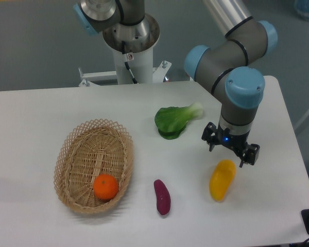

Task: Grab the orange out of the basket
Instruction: 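Move the open gripper from above the yellow pepper toward the basket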

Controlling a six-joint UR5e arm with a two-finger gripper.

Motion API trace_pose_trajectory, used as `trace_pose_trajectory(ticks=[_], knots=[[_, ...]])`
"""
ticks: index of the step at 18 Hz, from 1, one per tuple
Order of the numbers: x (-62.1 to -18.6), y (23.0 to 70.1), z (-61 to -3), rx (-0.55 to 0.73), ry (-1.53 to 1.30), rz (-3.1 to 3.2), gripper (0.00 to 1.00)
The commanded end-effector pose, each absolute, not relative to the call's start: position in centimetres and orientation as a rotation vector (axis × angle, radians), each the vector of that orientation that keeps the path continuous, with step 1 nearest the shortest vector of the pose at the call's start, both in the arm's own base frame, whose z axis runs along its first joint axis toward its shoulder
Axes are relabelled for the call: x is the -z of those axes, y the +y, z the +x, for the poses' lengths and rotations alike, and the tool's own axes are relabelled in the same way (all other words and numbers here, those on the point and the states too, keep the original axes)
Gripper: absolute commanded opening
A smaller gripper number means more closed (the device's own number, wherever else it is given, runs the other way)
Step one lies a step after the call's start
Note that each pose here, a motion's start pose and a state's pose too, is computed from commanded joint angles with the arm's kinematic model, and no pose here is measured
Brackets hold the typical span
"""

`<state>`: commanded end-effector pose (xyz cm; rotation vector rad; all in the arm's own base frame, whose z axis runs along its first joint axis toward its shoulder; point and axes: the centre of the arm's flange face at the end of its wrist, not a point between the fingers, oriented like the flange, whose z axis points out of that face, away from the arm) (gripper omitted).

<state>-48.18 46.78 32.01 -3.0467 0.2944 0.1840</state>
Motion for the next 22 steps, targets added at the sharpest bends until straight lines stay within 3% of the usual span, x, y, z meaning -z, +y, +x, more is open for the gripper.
trace_pose_trajectory(ticks=[6,12,17,22], knots=[[-31.7,49.9,-44.5,-0.143,0.168,-3.05,1.0],[-31.9,53.6,-39.8,-0.101,-0.217,-3.022,1.0],[-31.3,56.5,-35.2,-0.065,-0.379,-2.994,1.0],[-30.9,58.6,-31.3,-0.006,-0.399,-2.983,1.0]])
